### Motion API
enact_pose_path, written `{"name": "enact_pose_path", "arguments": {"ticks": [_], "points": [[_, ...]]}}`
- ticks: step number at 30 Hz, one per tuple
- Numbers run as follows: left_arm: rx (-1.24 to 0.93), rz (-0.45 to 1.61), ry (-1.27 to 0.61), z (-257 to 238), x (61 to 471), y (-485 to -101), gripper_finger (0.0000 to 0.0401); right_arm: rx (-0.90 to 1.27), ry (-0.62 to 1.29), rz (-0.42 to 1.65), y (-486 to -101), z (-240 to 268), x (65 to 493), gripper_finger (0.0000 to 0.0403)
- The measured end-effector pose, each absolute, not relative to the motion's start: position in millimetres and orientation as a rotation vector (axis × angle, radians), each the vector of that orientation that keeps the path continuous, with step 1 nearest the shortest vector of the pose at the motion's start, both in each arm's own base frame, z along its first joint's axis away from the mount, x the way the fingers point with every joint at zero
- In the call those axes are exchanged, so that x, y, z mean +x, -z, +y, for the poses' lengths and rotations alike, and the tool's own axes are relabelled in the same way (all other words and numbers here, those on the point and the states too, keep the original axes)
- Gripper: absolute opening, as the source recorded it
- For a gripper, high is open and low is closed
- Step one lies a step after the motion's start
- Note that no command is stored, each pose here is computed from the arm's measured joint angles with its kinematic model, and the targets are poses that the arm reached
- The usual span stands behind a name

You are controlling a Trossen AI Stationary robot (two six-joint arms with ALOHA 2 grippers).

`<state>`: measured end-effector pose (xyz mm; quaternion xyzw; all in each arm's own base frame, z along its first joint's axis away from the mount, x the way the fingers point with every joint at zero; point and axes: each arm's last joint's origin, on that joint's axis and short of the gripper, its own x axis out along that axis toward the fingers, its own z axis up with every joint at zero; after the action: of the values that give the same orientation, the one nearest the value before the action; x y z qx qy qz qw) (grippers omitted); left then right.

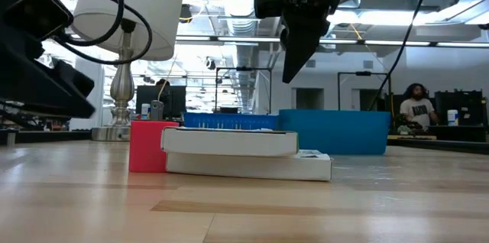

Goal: Pick and place items into bin
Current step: Put the pink charger adapter in the blue bin

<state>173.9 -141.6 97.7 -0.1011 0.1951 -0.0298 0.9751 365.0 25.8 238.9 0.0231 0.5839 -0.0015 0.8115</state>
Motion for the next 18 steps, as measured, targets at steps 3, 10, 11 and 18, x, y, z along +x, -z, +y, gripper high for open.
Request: {"name": "enact_pose_path", "arguments": {"ticks": [3,10,11,18], "points": [[-0.157,0.418,0.012,-136,175,-94,0.0166,0.042,-0.003,1.266,-238,29,363,0.0233],[-0.117,0.507,0.016,-126,179,-87,0.019,0.022,-0.022,1.301,-237,36,359,0.0233],[-0.114,0.516,0.025,-125,180,-87,0.0191,0.02,-0.023,1.303,-237,36,359,0.0233],[-0.121,0.54,0.053,-121,183,-86,0.0193,0.017,-0.02,1.344,-236,35,355,0.0233]]}}
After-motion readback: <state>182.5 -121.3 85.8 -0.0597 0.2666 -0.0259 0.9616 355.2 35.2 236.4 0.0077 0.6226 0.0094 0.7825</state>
